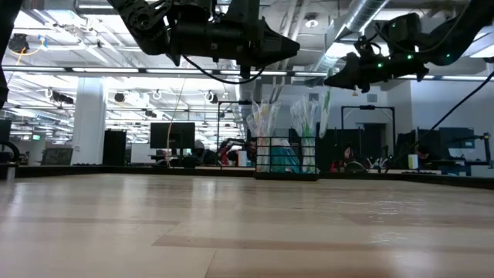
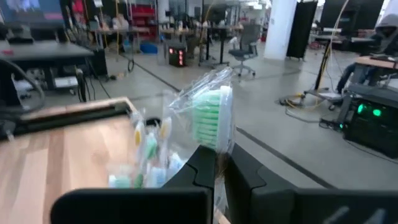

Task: Pick & Place toothbrushing station
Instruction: Put the green toothbrush into the mesh organizer

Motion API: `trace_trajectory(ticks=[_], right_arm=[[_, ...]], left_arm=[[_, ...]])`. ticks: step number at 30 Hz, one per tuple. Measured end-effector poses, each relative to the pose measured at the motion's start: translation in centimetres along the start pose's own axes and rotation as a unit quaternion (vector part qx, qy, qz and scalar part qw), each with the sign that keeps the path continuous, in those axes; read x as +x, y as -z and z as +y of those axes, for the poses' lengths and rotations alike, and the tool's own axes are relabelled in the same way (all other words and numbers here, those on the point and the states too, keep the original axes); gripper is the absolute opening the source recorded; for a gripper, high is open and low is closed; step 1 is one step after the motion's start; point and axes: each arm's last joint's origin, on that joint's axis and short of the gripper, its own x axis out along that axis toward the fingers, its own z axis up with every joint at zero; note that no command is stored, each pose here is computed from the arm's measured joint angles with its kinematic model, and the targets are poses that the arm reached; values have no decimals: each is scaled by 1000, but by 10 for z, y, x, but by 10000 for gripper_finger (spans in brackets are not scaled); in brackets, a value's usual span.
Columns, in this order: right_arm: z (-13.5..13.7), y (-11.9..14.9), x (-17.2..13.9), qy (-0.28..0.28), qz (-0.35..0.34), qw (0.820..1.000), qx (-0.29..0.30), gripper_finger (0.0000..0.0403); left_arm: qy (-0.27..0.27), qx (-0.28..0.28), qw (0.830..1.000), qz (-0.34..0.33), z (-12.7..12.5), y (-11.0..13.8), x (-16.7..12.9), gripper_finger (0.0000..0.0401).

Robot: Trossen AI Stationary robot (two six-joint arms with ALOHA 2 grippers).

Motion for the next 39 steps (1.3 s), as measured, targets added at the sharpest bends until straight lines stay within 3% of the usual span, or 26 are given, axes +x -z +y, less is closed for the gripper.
trace_trajectory(ticks=[10,39], right_arm=[[5,-2,13,-27,-26,999,0,4],[0,36,43,-37,48,998,14,6]], left_arm=[[-2,0,1000,0,0,0,0,72],[-2,0,1000,1,0,0,0,72]])
